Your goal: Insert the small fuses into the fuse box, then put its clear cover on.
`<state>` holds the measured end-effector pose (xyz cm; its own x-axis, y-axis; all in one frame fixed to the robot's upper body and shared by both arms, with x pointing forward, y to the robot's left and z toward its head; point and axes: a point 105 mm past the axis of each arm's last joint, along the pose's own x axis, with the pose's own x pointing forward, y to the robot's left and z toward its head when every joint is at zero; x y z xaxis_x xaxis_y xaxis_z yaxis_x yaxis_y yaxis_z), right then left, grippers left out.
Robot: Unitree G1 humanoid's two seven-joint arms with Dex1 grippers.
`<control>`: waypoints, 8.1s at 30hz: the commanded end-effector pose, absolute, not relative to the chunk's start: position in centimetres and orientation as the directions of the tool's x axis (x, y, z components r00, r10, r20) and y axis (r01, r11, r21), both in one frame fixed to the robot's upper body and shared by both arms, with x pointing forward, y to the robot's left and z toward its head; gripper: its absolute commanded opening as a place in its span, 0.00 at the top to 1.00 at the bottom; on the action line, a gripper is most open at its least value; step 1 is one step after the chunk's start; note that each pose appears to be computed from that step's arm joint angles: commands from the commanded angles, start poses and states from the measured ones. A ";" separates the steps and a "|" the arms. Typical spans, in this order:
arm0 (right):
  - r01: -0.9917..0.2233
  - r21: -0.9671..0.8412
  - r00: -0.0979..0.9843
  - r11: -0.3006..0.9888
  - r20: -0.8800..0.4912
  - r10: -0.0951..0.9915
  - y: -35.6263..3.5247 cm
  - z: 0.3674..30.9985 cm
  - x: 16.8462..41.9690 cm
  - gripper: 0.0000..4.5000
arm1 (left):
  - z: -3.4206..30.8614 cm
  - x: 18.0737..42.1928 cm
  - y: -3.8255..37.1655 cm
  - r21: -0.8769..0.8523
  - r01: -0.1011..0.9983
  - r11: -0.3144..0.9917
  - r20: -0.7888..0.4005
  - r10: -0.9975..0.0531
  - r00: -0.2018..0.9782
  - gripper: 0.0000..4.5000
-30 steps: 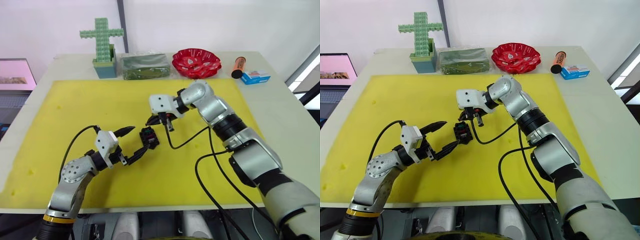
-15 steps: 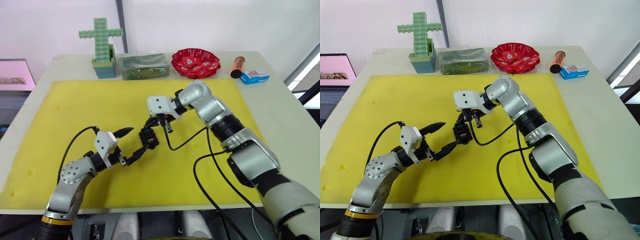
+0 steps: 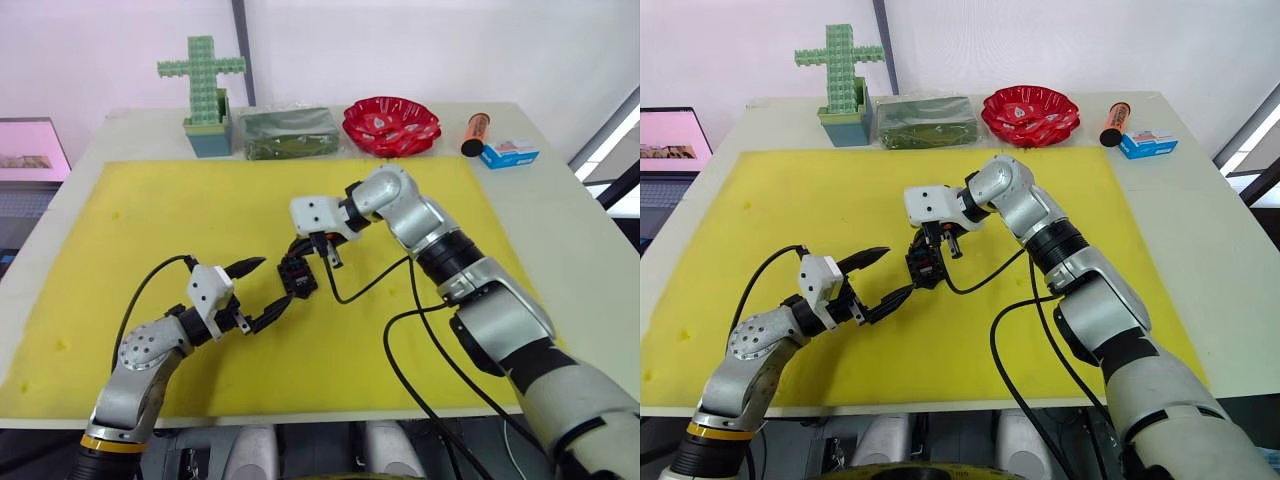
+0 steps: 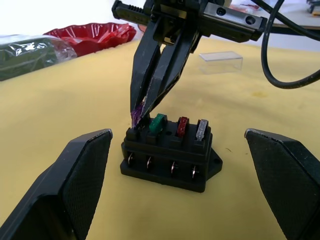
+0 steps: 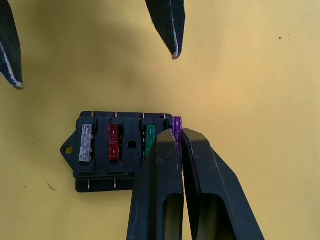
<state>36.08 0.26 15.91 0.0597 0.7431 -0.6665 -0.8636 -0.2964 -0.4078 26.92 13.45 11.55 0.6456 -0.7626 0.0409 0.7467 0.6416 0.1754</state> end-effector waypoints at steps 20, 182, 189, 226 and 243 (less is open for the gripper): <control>-0.842 -0.431 0.074 -0.325 -0.689 0.721 0.3 16.2 36.6 0.99 | 12.3 26.8 14.0 0.221 0.739 0.636 0.062 -0.765 0.641 0.00; -0.957 -0.289 0.113 -0.037 -0.488 0.865 -1.1 14.2 33.8 0.99 | 12.4 26.9 14.2 0.244 0.753 0.611 0.040 -0.783 0.621 0.00; -0.952 -0.305 0.102 -0.036 -0.423 0.900 -0.8 16.2 33.5 0.99 | 12.4 26.9 14.1 0.246 0.756 0.607 0.040 -0.786 0.617 0.00; -0.619 -0.369 0.783 0.693 -0.225 0.580 -22.8 19.8 30.3 0.01 | 16.8 26.3 16.0 0.304 0.797 0.522 0.070 -0.846 0.528 0.00; -0.626 -0.352 0.780 0.696 -0.296 0.552 -24.7 17.0 31.2 0.01 | 23.6 24.5 10.1 0.373 0.879 0.298 0.082 -0.954 0.289 0.00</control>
